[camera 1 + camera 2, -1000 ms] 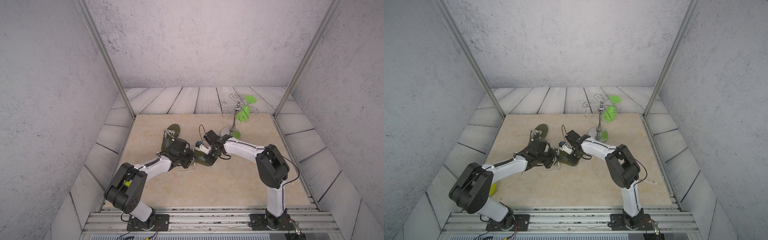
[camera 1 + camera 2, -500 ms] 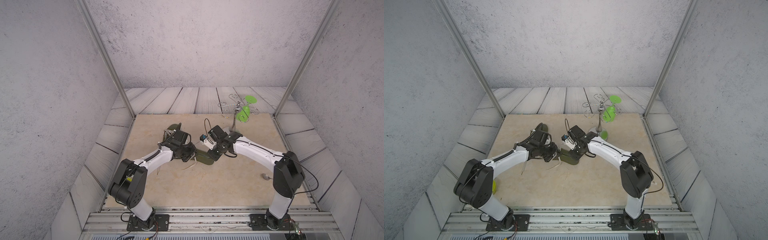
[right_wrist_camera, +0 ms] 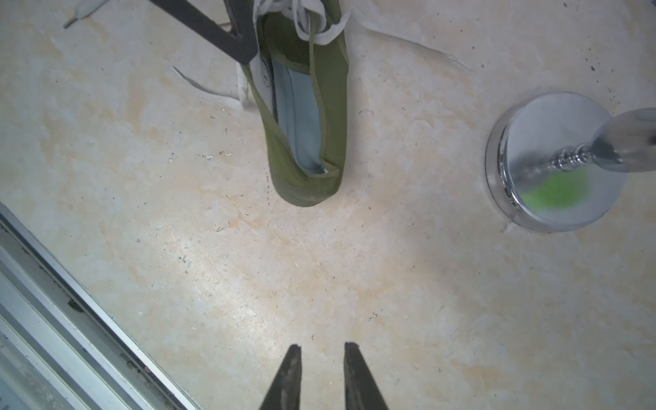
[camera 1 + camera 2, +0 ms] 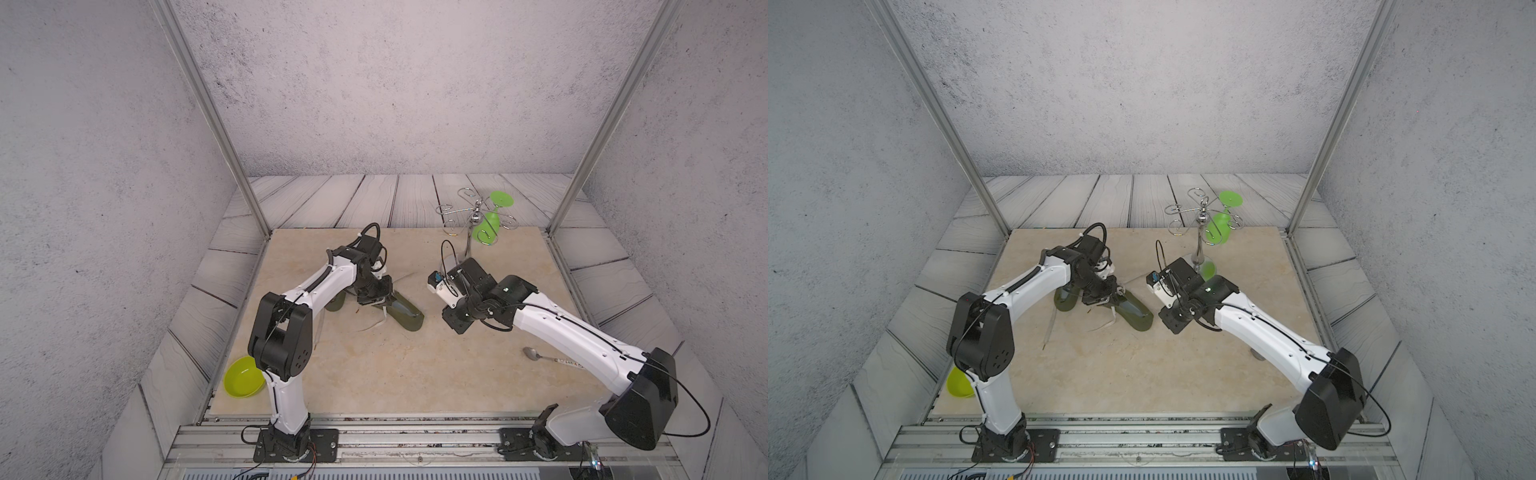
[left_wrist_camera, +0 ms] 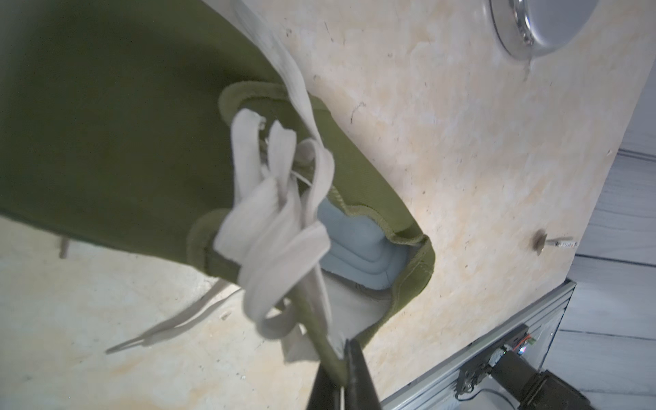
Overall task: Insert the insole into the shoe
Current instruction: Adjust the shoe at the center of the board.
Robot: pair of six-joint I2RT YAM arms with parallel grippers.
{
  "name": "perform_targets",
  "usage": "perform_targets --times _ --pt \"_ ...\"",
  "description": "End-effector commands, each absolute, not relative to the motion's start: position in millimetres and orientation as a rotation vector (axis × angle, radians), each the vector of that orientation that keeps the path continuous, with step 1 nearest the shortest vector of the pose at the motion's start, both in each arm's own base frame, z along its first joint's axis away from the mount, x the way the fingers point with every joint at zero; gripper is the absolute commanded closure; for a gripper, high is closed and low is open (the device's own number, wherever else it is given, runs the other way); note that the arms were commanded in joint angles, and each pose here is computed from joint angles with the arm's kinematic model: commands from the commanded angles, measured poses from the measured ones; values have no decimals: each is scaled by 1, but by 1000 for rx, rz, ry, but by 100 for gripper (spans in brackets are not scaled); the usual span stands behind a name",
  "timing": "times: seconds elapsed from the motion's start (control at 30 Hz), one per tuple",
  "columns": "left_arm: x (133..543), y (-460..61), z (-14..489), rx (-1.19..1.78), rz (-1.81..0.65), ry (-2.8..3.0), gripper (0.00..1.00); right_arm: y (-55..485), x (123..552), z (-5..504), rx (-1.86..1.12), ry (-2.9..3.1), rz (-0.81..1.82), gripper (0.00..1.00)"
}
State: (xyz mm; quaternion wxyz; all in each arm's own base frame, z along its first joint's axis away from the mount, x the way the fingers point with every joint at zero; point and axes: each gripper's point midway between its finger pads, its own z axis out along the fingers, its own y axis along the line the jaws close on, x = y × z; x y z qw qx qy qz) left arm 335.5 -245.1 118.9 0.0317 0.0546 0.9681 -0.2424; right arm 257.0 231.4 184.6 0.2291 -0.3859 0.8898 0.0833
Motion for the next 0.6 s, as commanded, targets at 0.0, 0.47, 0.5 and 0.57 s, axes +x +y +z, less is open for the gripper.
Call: perform_targets --times 0.0,0.47,0.5,0.57 --pt "318 -248 159 428 -772 2915 100 223 255 194 -1032 2448 198 76" --pt "338 -243 153 684 -673 3013 100 216 253 198 -1021 2440 175 76" --pt "343 -243 146 695 -676 3023 100 214 253 198 -1019 2438 166 76" --pt "352 -246 135 696 -696 3023 100 212 251 197 -1020 2440 155 76"
